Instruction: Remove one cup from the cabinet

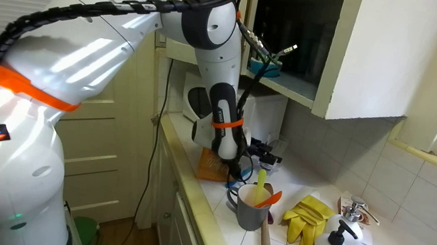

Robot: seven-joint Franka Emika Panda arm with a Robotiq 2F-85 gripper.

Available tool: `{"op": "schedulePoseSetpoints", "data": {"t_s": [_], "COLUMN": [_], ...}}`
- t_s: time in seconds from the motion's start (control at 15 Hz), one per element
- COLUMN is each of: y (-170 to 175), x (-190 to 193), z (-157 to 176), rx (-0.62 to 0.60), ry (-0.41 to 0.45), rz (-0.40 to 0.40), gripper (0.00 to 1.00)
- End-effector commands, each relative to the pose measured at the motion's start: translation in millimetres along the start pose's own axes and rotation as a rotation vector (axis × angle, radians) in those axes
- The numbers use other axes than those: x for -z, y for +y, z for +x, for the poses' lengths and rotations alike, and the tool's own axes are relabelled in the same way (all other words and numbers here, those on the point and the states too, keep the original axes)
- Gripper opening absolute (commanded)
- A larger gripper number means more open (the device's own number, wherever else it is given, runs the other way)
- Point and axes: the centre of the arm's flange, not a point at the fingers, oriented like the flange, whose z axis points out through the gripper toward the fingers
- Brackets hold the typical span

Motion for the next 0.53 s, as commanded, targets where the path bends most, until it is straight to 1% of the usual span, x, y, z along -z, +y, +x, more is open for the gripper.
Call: {"op": "schedulePoseSetpoints", "data": {"t_s": [0.0,0.47], "y": [-4.3,-4.6], "x": [-8.7,-8.2], "z": [-8.1,-16.8], "rx": [0.0,-0.009], "ry": [-0.014,-0.043], "rz": [0.017,0.018], "gripper": [0.61,0.61]}}
